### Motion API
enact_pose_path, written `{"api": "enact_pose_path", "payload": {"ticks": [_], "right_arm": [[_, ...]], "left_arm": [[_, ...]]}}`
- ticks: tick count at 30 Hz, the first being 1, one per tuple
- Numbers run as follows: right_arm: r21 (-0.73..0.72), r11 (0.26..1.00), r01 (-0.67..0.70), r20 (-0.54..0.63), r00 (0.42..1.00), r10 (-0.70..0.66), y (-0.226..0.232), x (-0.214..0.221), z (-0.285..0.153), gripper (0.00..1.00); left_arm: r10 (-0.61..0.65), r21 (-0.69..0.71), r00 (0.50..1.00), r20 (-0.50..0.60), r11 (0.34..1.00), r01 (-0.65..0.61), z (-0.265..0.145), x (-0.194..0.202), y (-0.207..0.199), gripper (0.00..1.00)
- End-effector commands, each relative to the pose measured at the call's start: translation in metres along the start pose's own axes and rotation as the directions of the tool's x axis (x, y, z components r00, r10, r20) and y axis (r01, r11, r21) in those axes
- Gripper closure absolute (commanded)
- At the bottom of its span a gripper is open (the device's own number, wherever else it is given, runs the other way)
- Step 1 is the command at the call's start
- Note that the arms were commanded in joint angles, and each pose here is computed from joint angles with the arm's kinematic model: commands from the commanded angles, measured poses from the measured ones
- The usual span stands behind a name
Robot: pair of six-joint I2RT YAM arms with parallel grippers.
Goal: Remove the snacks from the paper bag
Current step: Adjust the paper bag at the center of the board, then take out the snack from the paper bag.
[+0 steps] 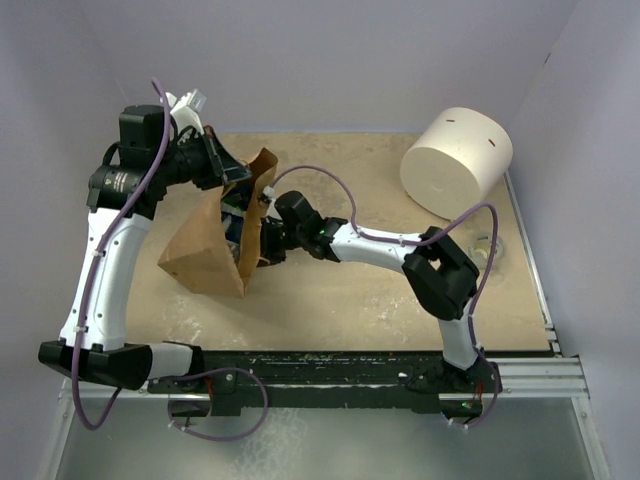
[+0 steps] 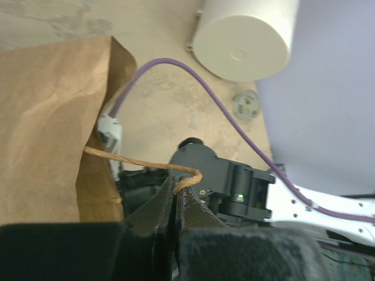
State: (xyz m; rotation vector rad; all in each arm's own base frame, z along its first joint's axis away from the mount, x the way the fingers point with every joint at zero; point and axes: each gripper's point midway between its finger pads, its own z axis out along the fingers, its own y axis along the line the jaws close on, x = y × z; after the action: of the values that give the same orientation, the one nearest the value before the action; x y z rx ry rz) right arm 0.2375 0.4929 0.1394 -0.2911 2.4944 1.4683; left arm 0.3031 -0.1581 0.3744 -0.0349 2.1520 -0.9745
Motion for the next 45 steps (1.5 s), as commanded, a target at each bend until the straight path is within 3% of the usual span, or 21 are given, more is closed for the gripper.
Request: {"api": "enact_pose_path", "payload": {"ticks": [1,4,9,13,19,26,30,33,36,40,45], "right_arm": [[-0.01,0.998,0.054,0.004,0.999,-0.054,0.007,0.009,-0.03,0.86],[0.107,0.988,0.112,-0.062,0.992,-0.106,-0.02,0.032,-0.054,0.82],[0.256,0.949,0.184,-0.092,0.982,-0.166,-0.049,0.057,-0.11,0.5],[0.32,0.92,0.226,-0.084,0.974,-0.21,-0.058,0.069,-0.148,0.36],[0.391,0.885,0.252,-0.095,0.968,-0.234,-0.074,0.093,-0.192,0.27],[0.451,0.821,0.35,0.083,0.9,-0.429,-0.031,0.049,-0.246,0.18],[0.362,0.817,0.448,0.2,0.819,-0.538,0.029,0.012,-0.247,0.2],[0.217,0.824,0.524,0.321,0.758,-0.567,0.089,-0.008,-0.229,0.22],[0.171,0.799,0.577,0.389,0.705,-0.593,0.126,-0.019,-0.199,0.24],[0.211,0.722,0.659,0.449,0.591,-0.67,0.14,-0.024,-0.161,0.23],[0.324,0.522,0.789,0.452,0.356,-0.818,0.116,-0.029,-0.137,0.22]], "left_arm": [[0.026,0.279,0.998,0.064,0.959,-0.043,-0.025,0.004,-0.056,1.0],[-0.013,0.258,0.998,0.066,0.966,-0.005,-0.031,0.017,-0.049,1.0],[-0.061,0.198,0.996,0.07,0.979,0.046,-0.042,0.043,-0.034,1.0],[-0.075,0.15,0.993,0.093,0.987,0.061,-0.05,0.052,-0.026,1.0],[-0.077,0.157,0.992,0.104,0.986,0.06,-0.053,0.053,-0.027,1.0],[-0.111,0.149,0.992,0.055,0.984,0.101,-0.053,0.054,-0.03,1.0],[-0.165,0.165,0.986,0.009,0.973,0.161,-0.054,0.06,-0.035,1.0],[-0.143,0.146,0.989,0.031,0.98,0.137,-0.058,0.056,-0.035,1.0],[-0.122,0.12,0.989,0.08,0.986,0.112,-0.064,0.051,-0.033,1.0],[-0.109,0.117,0.979,0.173,0.989,0.09,-0.072,0.044,-0.033,1.0],[-0.09,0.113,0.963,0.255,0.992,0.062,-0.069,0.041,-0.022,1.0]]}}
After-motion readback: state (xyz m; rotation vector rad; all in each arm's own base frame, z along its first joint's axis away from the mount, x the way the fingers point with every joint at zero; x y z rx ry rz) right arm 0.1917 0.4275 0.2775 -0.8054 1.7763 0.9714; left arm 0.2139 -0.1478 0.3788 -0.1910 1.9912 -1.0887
